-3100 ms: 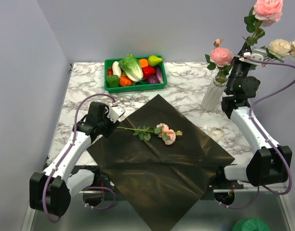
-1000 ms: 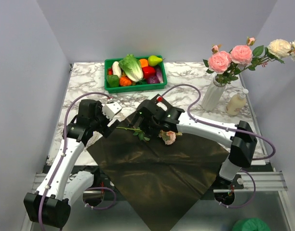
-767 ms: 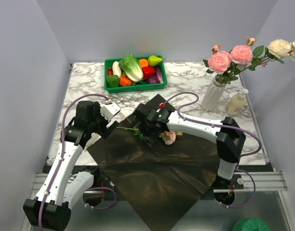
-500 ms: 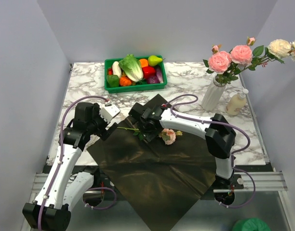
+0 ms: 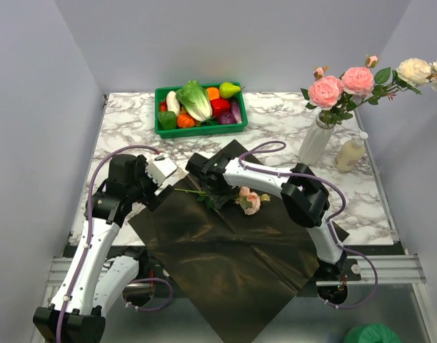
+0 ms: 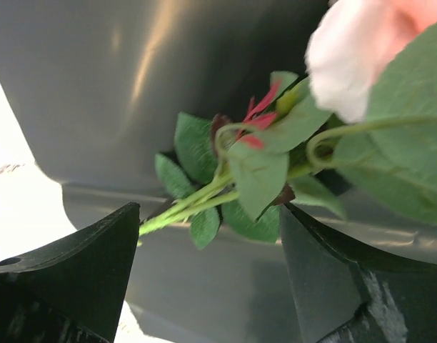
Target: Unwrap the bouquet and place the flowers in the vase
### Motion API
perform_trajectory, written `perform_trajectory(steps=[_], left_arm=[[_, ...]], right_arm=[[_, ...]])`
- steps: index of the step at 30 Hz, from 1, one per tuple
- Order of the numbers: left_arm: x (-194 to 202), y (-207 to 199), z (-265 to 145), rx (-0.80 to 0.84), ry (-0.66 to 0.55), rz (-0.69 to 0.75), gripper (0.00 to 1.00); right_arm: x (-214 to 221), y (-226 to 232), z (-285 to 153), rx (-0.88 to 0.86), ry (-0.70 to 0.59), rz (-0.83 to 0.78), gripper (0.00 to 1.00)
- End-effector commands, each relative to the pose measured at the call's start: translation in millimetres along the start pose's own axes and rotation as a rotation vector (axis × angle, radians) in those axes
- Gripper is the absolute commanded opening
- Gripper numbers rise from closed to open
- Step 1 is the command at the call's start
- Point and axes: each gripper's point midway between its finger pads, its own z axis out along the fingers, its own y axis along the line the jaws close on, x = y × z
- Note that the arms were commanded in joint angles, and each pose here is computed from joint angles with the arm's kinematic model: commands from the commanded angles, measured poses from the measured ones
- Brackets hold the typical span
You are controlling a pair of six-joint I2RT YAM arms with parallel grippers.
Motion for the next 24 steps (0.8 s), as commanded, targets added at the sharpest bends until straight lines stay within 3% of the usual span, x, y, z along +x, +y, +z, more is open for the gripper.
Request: perform_trajectory(steps=[1,7,13,19,20,24], left_arm=[[-2,-1,-4,0.006,-0.012,0.003,0.99],[3,-1,-4,-0.003,-0.001,0.012,0.99],[3,2,-6,-0.014,0.002,0.017,0.99],[5,3,-8,-0.027,0.011,0.023,0.99],[6,3,-8,-0.029,0.011,0.025,0.99],[8,3,-8,-0.035,0.019,0.023,0.99]], right_arm=[[-27,-17,16,0.069,-0.108,0.023,0.84],[-31,-20,24,0.093,-0.114,0.011,0.77],[-31,-14,28,0.091,-0.116,-0.006,0.60],[-32,-12,27,0.085,-0.120,-0.030,0.34],[-32,-9,25,0.074,-0.120,-0.036,0.24],[-36,8,10,0.003,-0.122,-0.060,0.06]])
